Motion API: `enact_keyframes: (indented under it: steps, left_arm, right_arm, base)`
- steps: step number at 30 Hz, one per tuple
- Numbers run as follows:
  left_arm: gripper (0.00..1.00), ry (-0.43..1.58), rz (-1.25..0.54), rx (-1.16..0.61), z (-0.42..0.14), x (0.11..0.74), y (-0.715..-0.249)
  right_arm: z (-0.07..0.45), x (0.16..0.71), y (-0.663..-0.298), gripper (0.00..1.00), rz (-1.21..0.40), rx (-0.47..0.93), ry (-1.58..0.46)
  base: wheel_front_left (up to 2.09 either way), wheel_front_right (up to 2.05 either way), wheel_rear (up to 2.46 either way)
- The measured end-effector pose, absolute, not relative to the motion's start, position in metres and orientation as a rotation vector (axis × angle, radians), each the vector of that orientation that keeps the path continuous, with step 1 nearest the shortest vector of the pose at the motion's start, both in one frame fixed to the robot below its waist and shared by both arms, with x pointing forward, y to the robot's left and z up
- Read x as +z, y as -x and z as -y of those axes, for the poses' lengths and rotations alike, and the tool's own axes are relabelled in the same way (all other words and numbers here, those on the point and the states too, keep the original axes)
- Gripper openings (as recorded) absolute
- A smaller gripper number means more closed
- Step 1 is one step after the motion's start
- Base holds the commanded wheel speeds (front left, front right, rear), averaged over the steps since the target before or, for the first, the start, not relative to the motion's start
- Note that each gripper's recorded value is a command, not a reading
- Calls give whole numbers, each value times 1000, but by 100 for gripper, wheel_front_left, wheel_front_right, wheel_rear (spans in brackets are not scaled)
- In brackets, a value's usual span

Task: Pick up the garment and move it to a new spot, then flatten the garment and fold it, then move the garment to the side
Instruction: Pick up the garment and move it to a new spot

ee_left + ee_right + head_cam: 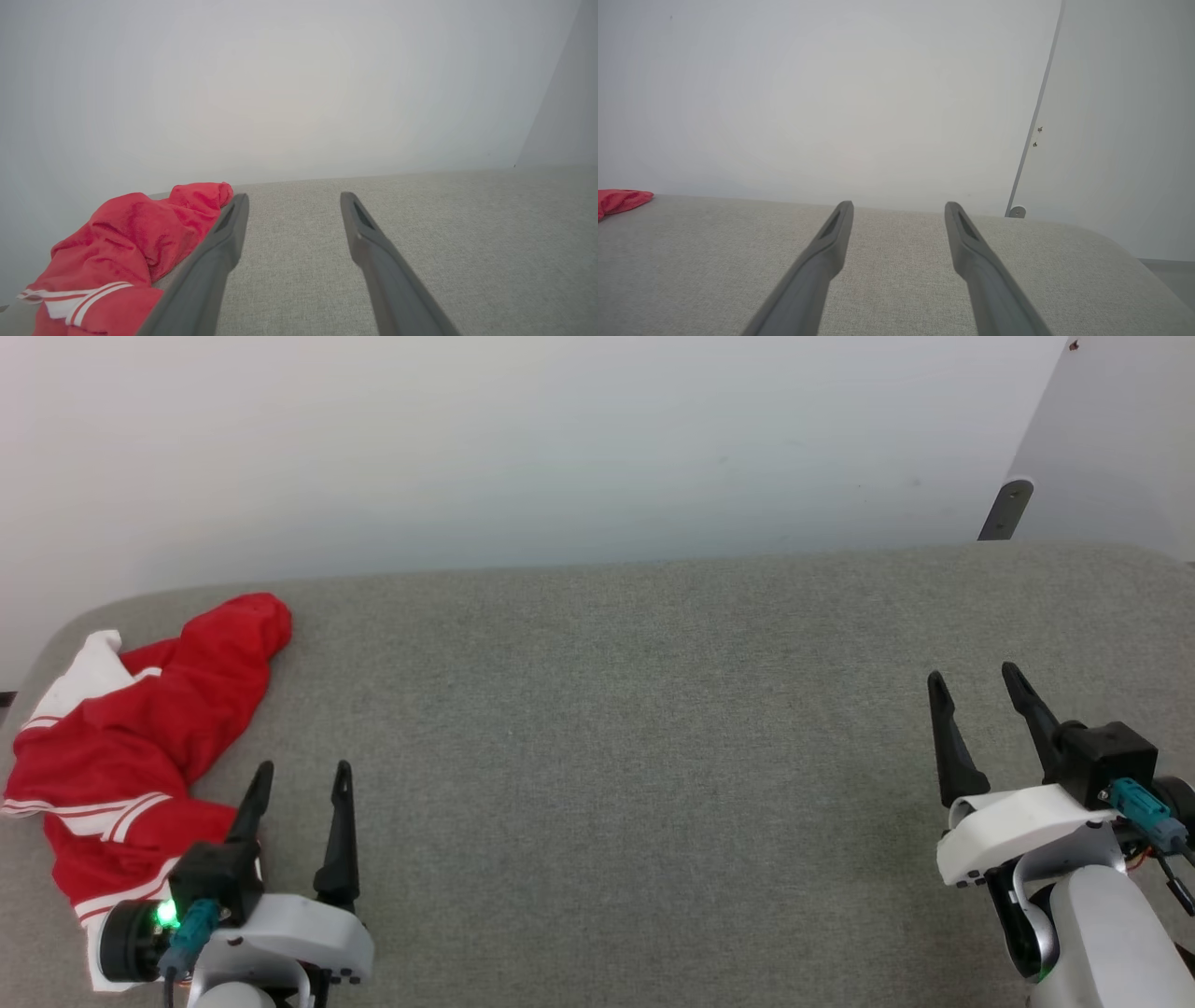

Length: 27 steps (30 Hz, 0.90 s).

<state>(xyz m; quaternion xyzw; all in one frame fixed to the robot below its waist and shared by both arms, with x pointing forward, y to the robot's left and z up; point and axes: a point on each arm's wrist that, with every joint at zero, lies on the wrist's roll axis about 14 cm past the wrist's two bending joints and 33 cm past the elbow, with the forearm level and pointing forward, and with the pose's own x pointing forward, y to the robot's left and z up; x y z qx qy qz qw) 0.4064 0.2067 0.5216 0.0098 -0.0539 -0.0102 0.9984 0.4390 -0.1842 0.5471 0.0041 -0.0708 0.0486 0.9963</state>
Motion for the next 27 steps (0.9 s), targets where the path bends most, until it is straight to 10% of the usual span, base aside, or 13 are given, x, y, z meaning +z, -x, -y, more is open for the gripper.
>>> enact_keyframes:
  steps: [27]
  left_arm:
    - [100, 9, 76, 191, -266, 510, -365]
  right_arm:
    - [103, 540, -461, 100, 131, 295, -95]
  base:
    - [0, 0, 0]
